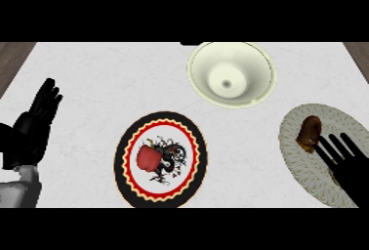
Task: Pick the squash from the placemat and place it in the bowl
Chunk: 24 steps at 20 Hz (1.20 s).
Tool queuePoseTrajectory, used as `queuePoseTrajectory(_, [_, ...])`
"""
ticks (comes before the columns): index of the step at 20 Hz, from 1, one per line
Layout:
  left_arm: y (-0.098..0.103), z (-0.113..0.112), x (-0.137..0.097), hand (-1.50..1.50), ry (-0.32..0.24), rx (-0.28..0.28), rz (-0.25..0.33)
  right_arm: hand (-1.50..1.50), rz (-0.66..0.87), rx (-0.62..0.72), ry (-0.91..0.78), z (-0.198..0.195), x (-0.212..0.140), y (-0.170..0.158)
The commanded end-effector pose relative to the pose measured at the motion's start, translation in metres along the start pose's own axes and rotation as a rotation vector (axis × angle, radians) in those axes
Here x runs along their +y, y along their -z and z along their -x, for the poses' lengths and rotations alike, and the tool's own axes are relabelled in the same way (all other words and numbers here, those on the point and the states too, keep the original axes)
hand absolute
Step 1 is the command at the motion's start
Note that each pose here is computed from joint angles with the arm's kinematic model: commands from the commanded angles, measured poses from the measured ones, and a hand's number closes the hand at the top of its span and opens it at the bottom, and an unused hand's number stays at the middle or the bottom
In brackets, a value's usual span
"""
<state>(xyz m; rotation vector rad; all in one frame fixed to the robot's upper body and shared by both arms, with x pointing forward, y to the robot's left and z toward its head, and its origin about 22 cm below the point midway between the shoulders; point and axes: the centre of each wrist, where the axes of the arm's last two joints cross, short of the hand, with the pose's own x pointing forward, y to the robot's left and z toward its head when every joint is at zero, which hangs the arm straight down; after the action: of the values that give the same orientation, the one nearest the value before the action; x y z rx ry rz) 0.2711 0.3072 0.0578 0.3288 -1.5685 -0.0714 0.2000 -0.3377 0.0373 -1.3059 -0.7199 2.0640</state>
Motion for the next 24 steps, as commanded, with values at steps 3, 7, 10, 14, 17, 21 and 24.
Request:
queuePoseTrajectory(3, [0.008, -0.015, -0.003, 0.00, -0.005, -0.001, -0.008, -1.50, 0.017, 0.029, -0.002, -0.002, 0.014, 0.010])
queuePoseTrajectory(7, [0.005, -0.004, -0.019, 0.00, 0.007, -0.002, 0.012, 1.50, -0.037, 0.018, 0.053, -0.004, 0.004, 0.032])
queuePoseTrajectory(10, [-0.001, 0.006, 0.002, 0.00, 0.010, 0.006, 0.005, 1.50, -0.069, -0.060, 0.011, -0.002, 0.009, 0.046])
queuePoseTrajectory(14, [0.005, -0.005, 0.017, 0.00, -0.008, 0.011, 0.007, 1.50, -0.050, -0.102, 0.032, -0.006, 0.007, 0.055])
queuePoseTrajectory(17, [0.007, 0.009, -0.005, 0.00, 0.001, -0.002, 0.009, 1.50, -0.035, -0.092, 0.034, -0.002, 0.021, 0.051])
queuePoseTrajectory(21, [0.011, 0.004, -0.020, 0.00, 0.007, 0.005, -0.021, 1.50, 0.052, -0.055, 0.042, -0.014, 0.029, 0.051])
queuePoseTrajectory(24, [0.006, 0.008, -0.017, 0.00, 0.005, -0.004, 0.008, 1.50, 0.162, -0.046, 0.027, 0.014, 0.006, 0.057])
